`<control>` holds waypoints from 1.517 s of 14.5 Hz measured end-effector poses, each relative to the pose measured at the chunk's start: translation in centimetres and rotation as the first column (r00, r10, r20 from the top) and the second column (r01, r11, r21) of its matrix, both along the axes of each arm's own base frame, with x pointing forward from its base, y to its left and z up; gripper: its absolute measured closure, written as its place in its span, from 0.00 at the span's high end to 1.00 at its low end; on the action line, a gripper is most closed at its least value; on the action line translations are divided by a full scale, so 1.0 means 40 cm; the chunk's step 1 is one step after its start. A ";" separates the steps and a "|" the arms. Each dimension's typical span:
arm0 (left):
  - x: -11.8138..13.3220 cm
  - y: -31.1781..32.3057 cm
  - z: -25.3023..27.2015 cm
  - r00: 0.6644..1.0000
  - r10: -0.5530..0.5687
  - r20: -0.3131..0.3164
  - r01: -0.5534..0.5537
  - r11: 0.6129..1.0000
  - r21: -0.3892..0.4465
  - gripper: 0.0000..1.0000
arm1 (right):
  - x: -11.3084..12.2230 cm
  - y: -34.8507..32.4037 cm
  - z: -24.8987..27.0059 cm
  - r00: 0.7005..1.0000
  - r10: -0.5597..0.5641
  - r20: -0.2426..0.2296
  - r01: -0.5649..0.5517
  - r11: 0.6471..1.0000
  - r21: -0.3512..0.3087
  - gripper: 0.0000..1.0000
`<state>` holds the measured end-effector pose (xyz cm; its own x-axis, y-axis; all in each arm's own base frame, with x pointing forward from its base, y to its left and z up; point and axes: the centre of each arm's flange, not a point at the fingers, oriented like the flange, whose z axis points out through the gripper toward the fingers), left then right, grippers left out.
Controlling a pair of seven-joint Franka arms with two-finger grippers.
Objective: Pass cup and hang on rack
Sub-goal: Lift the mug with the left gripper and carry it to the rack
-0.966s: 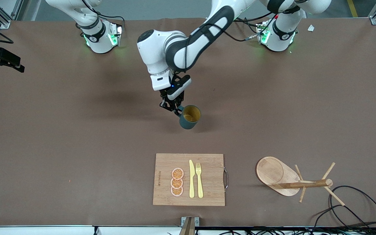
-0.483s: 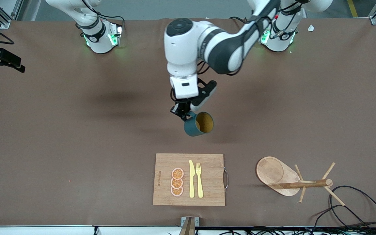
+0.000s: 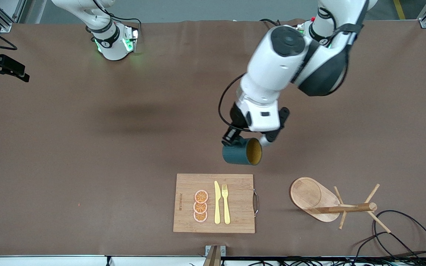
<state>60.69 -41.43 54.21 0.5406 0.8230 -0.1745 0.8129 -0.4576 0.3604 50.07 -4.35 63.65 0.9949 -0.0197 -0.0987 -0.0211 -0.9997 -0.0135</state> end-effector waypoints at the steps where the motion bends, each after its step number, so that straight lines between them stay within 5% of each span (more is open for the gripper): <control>1: 0.025 0.038 0.015 1.000 0.031 -0.002 -0.031 0.999 -0.040 0.21 | 0.000 0.000 0.000 1.000 0.000 0.000 0.000 1.000 0.000 1.00; 7: 0.126 0.238 0.076 0.982 0.173 -0.075 -0.185 0.957 -0.224 0.21 | -0.001 0.000 0.000 1.000 0.000 -0.002 0.000 1.000 0.000 1.00; 13: 0.242 0.596 0.106 0.921 0.320 -0.221 -0.386 0.816 -0.429 0.21 | -0.001 0.000 0.000 1.000 0.000 -0.002 0.000 1.000 0.000 1.00; 22: 0.321 0.858 -0.080 0.876 0.275 -0.397 -0.476 0.628 -0.615 0.21 | -0.001 0.001 0.000 1.000 0.001 -0.002 -0.001 1.000 0.000 1.00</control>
<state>73.52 -7.10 51.03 0.0679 0.5388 -0.8397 0.9586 0.1980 0.2046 50.04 -4.33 63.65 0.9948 -0.0189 -0.1004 -0.0204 -0.9997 -0.0136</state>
